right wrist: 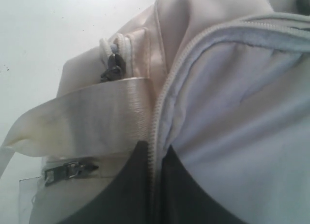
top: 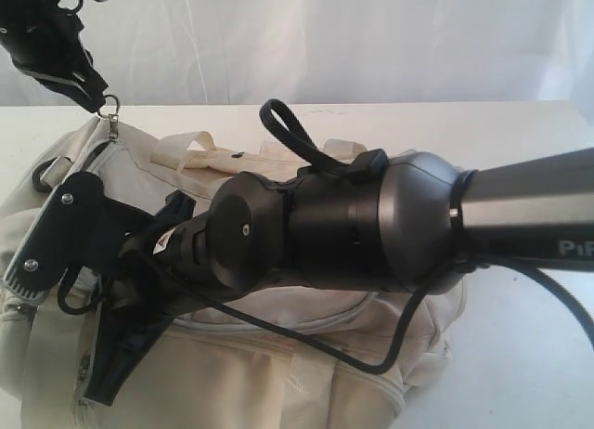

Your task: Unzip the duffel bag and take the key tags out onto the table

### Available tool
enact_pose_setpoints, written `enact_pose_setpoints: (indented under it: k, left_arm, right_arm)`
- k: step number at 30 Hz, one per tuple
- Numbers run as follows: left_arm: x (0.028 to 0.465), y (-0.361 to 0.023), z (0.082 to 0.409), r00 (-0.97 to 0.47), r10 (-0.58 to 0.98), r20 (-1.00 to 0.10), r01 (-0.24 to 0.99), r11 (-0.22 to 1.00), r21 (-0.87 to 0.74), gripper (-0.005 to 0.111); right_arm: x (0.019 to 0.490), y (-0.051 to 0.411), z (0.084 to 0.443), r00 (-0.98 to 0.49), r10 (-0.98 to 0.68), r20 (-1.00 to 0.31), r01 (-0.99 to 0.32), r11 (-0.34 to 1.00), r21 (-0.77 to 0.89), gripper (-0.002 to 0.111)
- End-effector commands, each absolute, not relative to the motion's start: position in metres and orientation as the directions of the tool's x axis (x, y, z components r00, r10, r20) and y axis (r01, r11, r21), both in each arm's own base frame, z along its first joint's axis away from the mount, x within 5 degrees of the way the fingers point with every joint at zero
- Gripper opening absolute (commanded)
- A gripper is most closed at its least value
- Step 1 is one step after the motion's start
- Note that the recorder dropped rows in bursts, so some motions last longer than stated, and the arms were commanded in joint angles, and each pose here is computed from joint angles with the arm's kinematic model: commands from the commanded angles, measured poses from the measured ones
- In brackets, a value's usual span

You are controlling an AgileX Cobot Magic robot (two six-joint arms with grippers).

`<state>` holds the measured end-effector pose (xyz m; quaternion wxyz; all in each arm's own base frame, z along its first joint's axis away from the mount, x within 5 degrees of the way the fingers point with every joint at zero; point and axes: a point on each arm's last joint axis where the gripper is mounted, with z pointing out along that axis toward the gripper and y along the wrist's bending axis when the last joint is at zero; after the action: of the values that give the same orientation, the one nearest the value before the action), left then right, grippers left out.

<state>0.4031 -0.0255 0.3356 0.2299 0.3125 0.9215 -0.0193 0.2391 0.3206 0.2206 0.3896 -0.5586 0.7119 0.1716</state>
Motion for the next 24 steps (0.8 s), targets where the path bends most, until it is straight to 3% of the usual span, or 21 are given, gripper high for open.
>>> enact_pose_setpoints:
  k: [1, 15, 17, 21, 24]
  left_arm:
    - [0.431, -0.024, 0.331, -0.669, 0.547, -0.503, 0.553, 0.819, 0.155, 0.0]
    - [0.469, -0.02, 0.293, -0.709, 0.522, -0.474, 0.506, 0.845, 0.174, 0.003]
    - [0.469, -0.02, 0.297, -0.71, 0.524, -0.47, 0.509, 0.843, 0.172, 0.014]
    - [0.462, -0.02, 0.313, -0.713, 0.531, -0.457, 0.52, 0.839, 0.163, 0.049]
    - [0.446, -0.02, 0.34, -0.745, 0.488, -0.454, 0.487, 0.864, 0.129, 0.062]
  right_arm:
    - [0.231, 0.32, 0.211, -0.095, -0.7, -0.708, -0.956, 0.263, -0.132, 0.0]
    - [0.23, 0.32, 0.21, -0.097, -0.704, -0.704, -0.959, 0.256, -0.124, 0.0]
    - [0.23, 0.32, 0.21, -0.097, -0.704, -0.704, -0.959, 0.256, -0.124, 0.0]
    - [0.23, 0.32, 0.21, -0.097, -0.704, -0.704, -0.959, 0.256, -0.124, 0.0]
    - [0.23, 0.32, 0.211, -0.105, -0.701, -0.706, -0.957, 0.264, -0.12, 0.0]
